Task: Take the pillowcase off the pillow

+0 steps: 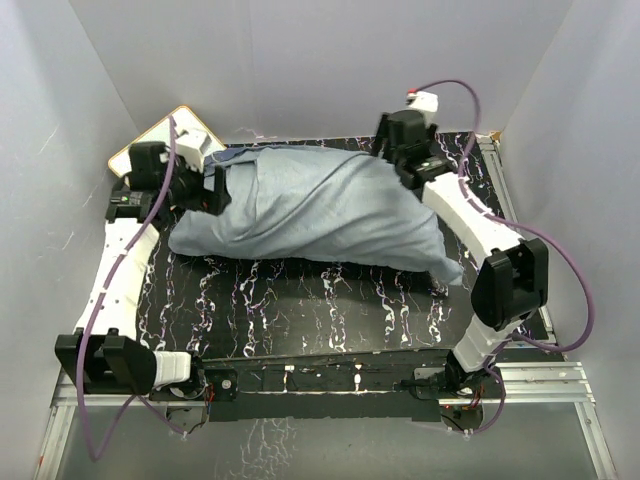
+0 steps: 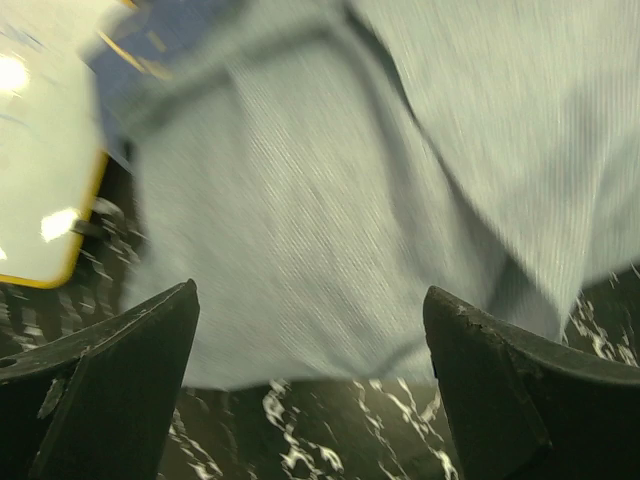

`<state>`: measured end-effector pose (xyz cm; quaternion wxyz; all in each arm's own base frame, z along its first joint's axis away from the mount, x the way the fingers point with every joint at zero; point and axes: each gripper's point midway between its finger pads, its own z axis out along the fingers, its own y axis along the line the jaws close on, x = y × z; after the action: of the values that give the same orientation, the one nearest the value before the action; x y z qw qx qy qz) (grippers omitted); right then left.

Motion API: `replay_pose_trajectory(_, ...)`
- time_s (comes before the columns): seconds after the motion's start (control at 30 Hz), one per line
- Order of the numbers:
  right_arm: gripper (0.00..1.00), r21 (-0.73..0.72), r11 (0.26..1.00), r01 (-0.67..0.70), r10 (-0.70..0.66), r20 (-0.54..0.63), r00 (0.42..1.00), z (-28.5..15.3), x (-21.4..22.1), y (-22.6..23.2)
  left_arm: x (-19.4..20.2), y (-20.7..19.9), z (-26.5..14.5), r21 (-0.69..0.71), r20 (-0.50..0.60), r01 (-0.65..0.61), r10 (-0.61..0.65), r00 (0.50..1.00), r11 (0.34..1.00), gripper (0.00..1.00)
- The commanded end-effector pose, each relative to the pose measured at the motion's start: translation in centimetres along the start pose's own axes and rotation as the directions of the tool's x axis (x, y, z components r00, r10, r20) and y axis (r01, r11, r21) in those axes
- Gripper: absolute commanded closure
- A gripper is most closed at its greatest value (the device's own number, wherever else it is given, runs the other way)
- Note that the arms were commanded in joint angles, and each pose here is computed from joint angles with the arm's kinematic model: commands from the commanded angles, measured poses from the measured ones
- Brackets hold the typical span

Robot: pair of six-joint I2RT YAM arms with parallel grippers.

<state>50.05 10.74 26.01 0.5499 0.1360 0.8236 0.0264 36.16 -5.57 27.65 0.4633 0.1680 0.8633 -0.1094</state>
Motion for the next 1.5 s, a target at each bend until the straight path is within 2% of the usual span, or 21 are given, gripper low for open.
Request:
replay_pose_trajectory(0.0,0.23,-0.169,0.969,0.181,-0.149,0.182,0.972,-6.6,-1.9,10.7,6.7,-2.7,3.2,0.106,-0.157,0.100,-0.082,0.984,0.989,0.10)
replay_pose_trajectory(0.2,0.22,-0.401,0.861,0.312,-0.281,0.137,0.950,-9.3,4.7,21.9,8.3,-1.3,5.6,0.031,-0.159,0.148,-0.142,0.977,0.988,0.17)
replay_pose_trajectory(0.37,0.21,-0.452,0.805,0.385,-0.374,0.117,0.920,-9.4,8.6,27.3,11.3,-0.8,6.1,-0.017,-0.236,0.184,-0.182,0.955,0.983,0.25)
replay_pose_trajectory(0.43,0.21,-0.452,0.800,0.394,-0.387,0.112,0.915,-8.8,9.6,28.3,12.4,-0.8,6.0,-0.020,-0.248,0.193,-0.192,0.949,0.981,0.32)
replay_pose_trajectory(0.57,0.24,-0.439,0.795,0.418,-0.426,0.088,0.901,-7.2,11.8,28.7,13.6,-0.6,5.5,-0.028,-0.251,0.203,-0.203,0.946,0.979,0.51)
replay_pose_trajectory(0.7,0.27,-0.353,0.820,0.451,-0.466,0.045,0.884,-5.5,13.1,26.2,14.5,0.7,5.5,-0.076,-0.260,0.185,-0.198,0.945,0.980,0.72)
replay_pose_trajectory(0.8,0.34,-0.345,0.852,0.393,-0.410,0.028,0.912,-5.4,11.6,24.0,14.3,1.8,5.6,-0.111,-0.246,0.176,-0.199,0.949,0.978,0.78)
replay_pose_trajectory(0.93,0.40,-0.370,0.872,0.321,-0.337,0.023,0.941,-5.7,9.9,21.4,13.5,2.4,5.5,-0.124,-0.221,0.163,-0.187,0.957,0.979,0.81)
replay_pose_trajectory(1.03,0.43,-0.392,0.867,0.309,-0.329,0.017,0.944,-6.0,10.3,20.2,13.0,2.4,5.4,-0.119,-0.210,0.158,-0.180,0.961,0.980,0.81)
replay_pose_trajectory(1.07,0.45,-0.397,0.863,0.312,-0.338,0.007,0.941,-5.8,11.0,19.9,12.6,2.2,5.3,-0.108,-0.203,0.156,-0.176,0.963,0.982,0.77)
replay_pose_trajectory(1.17,0.54,-0.418,0.853,0.313,-0.364,-0.046,0.930,-5.5,13.7,19.4,10.7,1.0,4.7,-0.031,-0.160,0.145,-0.149,0.976,0.989,0.51)
replay_pose_trajectory(1.27,0.63,-0.445,0.849,0.285,-0.369,-0.114,0.922,-5.3,16.3,19.3,7.9,-0.5,3.7,0.058,-0.104,0.142,-0.135,0.985,0.988,0.34)
replay_pose_trajectory(1.33,0.68,-0.469,0.842,0.266,-0.375,-0.155,0.914,-5.4,17.9,19.5,6.1,-1.7,3.1,0.125,-0.079,0.147,-0.138,0.987,0.981,0.28)
replay_pose_trajectory(1.47,0.71,-0.499,0.837,0.222,-0.365,-0.209,0.907,-6.0,19.8,19.3,4.0,-3.4,3.5,0.203,-0.062,0.152,-0.142,0.988,0.967,0.25)
